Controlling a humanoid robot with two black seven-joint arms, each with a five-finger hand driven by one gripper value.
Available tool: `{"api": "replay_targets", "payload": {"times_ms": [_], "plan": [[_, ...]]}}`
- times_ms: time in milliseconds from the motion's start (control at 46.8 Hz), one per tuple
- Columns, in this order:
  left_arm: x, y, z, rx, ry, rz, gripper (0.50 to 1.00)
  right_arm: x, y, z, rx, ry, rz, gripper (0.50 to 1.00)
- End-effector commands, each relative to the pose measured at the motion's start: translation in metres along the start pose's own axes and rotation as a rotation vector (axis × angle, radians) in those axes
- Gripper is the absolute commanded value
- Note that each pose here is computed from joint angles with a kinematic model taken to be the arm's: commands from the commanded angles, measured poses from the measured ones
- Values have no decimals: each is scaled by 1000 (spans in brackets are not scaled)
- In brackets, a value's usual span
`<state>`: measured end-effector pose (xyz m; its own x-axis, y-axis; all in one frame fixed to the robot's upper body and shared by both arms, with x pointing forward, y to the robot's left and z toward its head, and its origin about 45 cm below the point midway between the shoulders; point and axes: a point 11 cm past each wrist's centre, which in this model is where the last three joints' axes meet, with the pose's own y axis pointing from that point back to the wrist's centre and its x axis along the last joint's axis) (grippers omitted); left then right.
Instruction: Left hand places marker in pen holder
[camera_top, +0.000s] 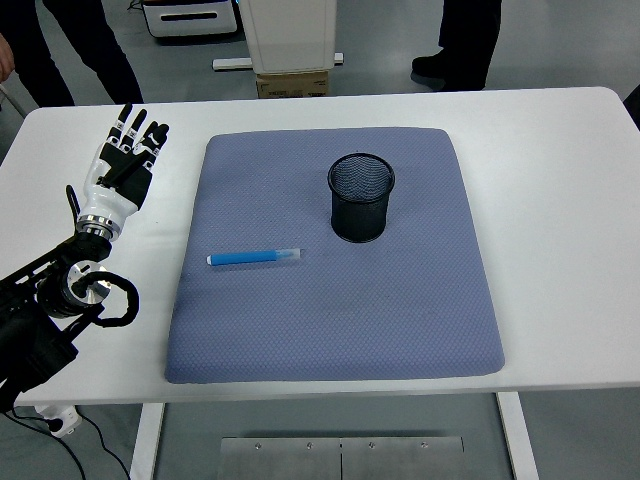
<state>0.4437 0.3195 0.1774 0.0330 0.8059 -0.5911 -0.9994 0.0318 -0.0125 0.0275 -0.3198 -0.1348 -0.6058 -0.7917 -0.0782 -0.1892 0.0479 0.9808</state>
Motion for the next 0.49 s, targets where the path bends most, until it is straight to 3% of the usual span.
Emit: {"api": "replay_targets", "payload": {"times_ms": [0,470], "plan": [[0,0,0,-1,-3,2,1000,0,0,0,0,0,0,1000],[2,2,-1,-10,6,5,1000,0,0,0,-1,0,1,1000]]}}
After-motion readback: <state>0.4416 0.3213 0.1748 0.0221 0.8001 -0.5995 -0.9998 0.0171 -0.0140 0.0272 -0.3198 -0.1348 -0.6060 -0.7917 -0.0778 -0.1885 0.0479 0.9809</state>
